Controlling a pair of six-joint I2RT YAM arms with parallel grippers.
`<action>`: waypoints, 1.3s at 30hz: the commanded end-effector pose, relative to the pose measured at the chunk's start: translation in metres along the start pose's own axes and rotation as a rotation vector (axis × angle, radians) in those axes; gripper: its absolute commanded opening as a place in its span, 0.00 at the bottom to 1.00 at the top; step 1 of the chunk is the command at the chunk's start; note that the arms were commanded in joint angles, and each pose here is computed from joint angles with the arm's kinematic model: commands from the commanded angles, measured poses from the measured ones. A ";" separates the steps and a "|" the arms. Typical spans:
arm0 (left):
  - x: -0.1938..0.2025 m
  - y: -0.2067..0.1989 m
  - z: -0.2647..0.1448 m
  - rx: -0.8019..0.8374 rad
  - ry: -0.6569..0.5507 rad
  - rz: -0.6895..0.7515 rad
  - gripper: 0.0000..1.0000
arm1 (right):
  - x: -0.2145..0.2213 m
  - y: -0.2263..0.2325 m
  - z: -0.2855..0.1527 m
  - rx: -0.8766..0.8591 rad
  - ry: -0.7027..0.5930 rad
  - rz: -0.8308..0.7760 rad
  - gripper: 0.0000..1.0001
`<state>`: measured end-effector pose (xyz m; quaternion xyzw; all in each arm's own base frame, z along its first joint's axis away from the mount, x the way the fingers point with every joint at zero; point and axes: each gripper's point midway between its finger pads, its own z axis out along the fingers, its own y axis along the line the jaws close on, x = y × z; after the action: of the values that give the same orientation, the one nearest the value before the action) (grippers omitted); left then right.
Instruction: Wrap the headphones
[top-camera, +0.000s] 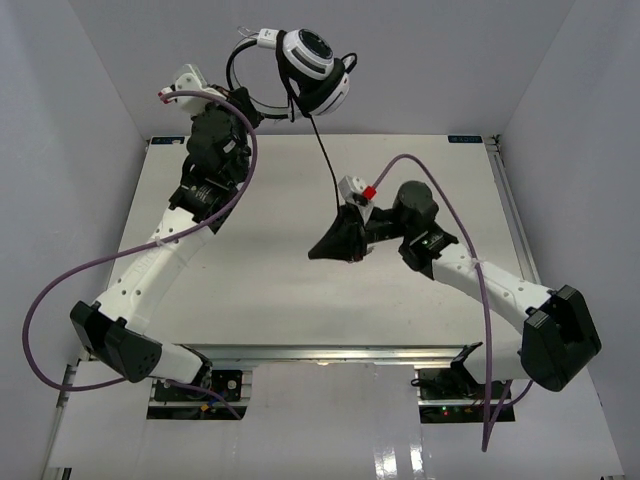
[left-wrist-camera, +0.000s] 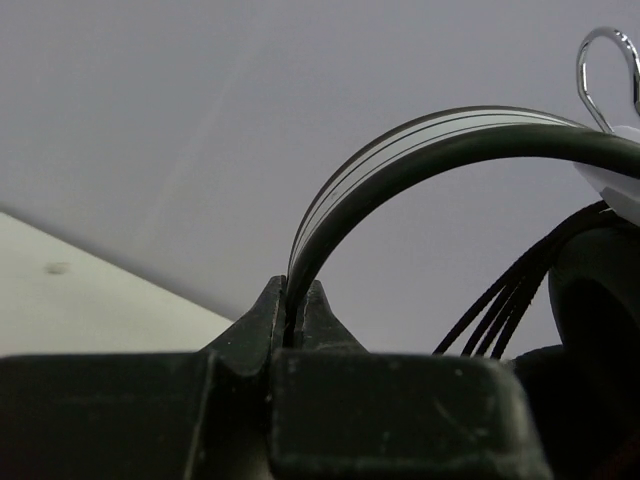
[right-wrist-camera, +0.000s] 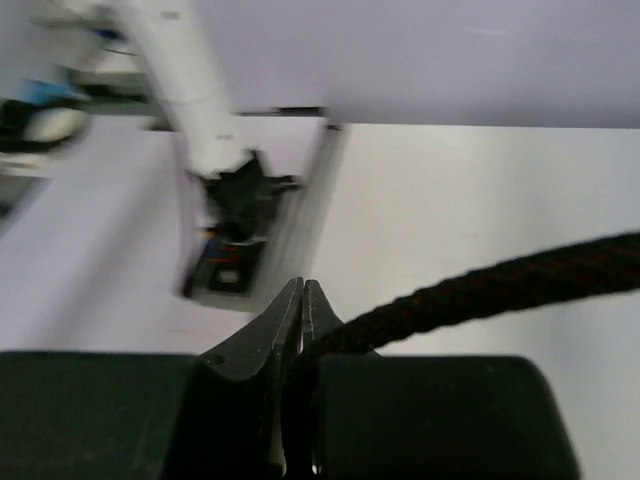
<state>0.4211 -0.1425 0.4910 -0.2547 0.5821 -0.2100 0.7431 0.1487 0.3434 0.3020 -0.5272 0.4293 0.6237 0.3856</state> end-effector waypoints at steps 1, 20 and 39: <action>0.012 0.051 0.016 -0.156 0.003 0.378 0.00 | 0.003 -0.062 -0.039 0.384 0.349 -0.239 0.08; 0.209 0.047 -0.120 0.699 0.777 0.641 0.00 | -0.019 -0.188 -0.195 1.014 1.280 -0.797 0.08; 0.190 0.050 -0.110 0.326 0.678 -0.041 0.00 | 0.055 -0.119 -0.085 0.199 0.158 0.009 0.14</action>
<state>0.3340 -0.2402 0.2438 0.0660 0.8075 -0.3291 0.4851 0.3221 0.2749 0.2133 -0.5794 0.5808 0.3128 0.4786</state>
